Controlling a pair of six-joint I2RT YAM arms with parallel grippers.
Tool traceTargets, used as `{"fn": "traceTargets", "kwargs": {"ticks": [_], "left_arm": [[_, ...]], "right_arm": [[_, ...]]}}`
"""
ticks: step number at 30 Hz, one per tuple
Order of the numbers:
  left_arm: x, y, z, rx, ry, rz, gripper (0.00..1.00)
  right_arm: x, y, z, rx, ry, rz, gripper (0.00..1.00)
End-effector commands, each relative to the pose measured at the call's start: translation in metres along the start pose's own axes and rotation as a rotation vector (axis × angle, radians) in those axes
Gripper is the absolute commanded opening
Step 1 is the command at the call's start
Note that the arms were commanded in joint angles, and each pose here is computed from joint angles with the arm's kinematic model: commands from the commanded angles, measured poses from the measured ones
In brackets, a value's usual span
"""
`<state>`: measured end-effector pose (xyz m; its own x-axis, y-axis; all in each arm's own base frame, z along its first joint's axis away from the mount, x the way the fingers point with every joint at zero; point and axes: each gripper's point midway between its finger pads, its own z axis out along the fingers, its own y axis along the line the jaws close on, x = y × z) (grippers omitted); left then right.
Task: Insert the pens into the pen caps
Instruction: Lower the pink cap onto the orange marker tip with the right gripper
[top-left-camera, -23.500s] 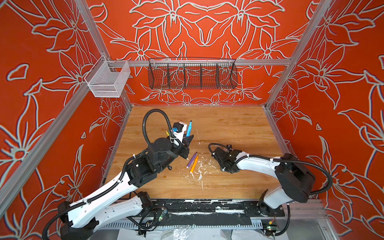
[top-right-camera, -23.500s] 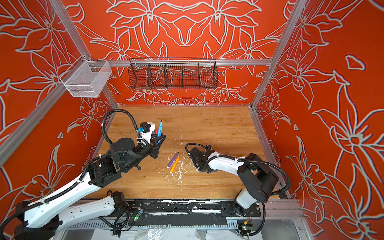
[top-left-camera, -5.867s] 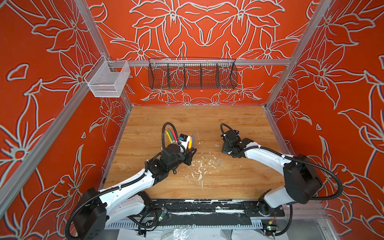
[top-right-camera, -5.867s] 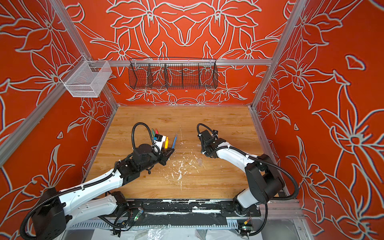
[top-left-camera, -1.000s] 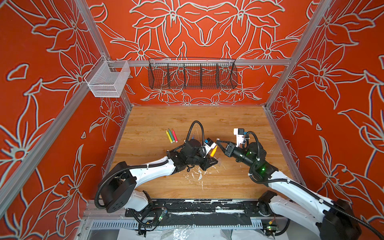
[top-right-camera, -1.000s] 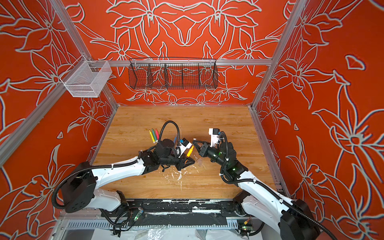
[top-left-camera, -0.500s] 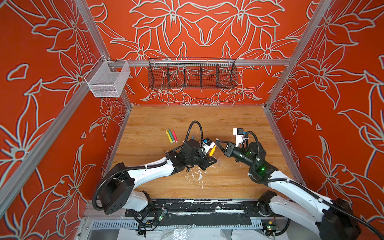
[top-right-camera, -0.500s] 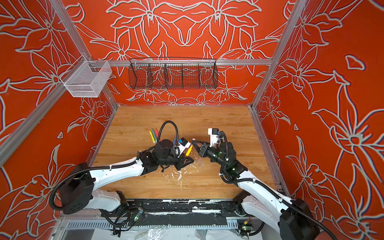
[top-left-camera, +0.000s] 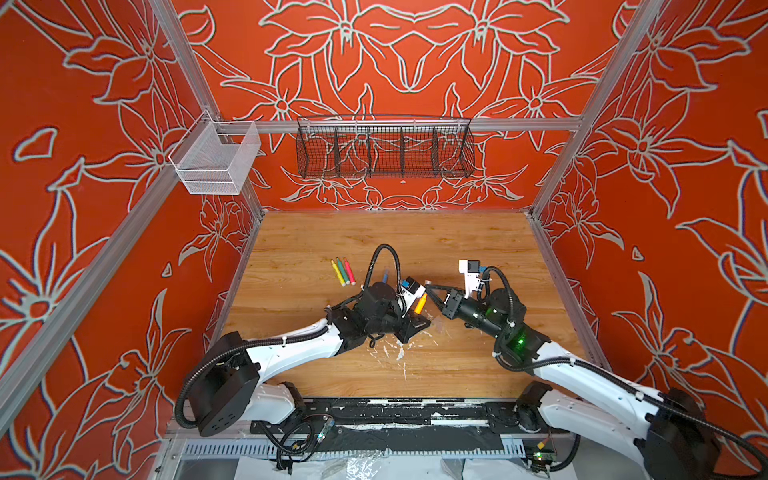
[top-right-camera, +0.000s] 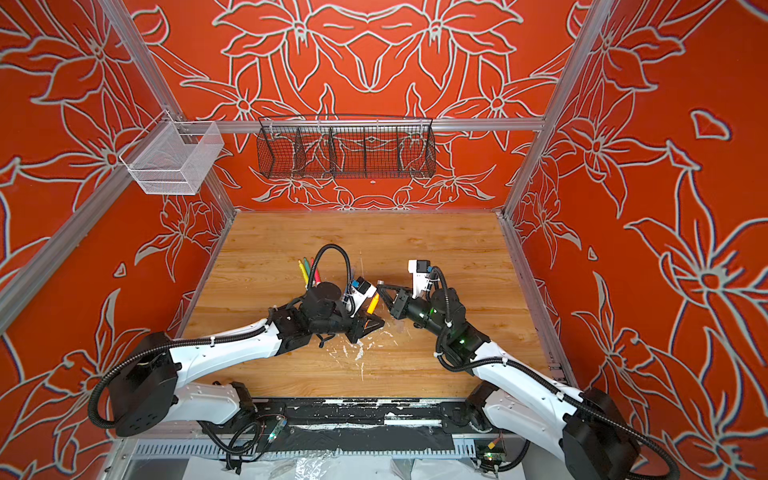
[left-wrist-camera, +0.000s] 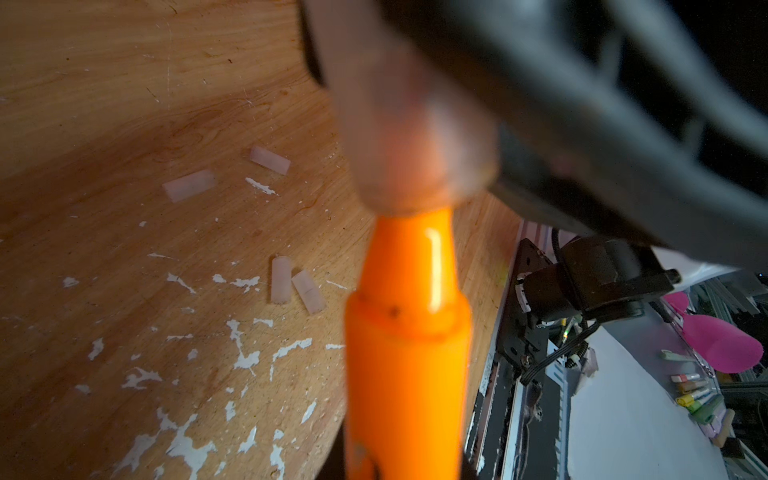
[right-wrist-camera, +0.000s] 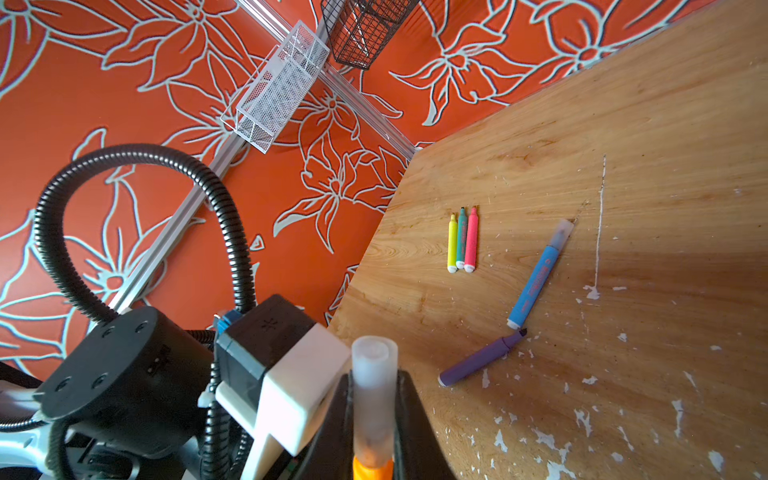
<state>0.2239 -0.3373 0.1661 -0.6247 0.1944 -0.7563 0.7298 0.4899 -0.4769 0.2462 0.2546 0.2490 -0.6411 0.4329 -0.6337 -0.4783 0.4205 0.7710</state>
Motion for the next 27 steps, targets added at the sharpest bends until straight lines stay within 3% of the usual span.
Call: {"fn": "traceTargets", "kwargs": {"ticks": [1, 17, 24, 27], "left_arm": [[-0.02, -0.007, -0.005, 0.033, -0.094, -0.018, 0.0], [-0.026, -0.002, -0.007, 0.069, -0.16, -0.102, 0.0], [-0.027, 0.004, -0.007, 0.035, -0.167, -0.098, 0.0], [-0.029, 0.005, -0.01, 0.02, -0.173, -0.085, 0.0]], "right_arm": [[0.016, 0.018, 0.001, -0.091, 0.044, -0.027, 0.0], [0.033, 0.024, 0.003, -0.141, 0.043, -0.024, 0.0], [0.051, 0.033, 0.014, -0.144, 0.115, -0.055, 0.0], [0.056, 0.035, 0.016, -0.149, 0.134, -0.064, 0.13]]}}
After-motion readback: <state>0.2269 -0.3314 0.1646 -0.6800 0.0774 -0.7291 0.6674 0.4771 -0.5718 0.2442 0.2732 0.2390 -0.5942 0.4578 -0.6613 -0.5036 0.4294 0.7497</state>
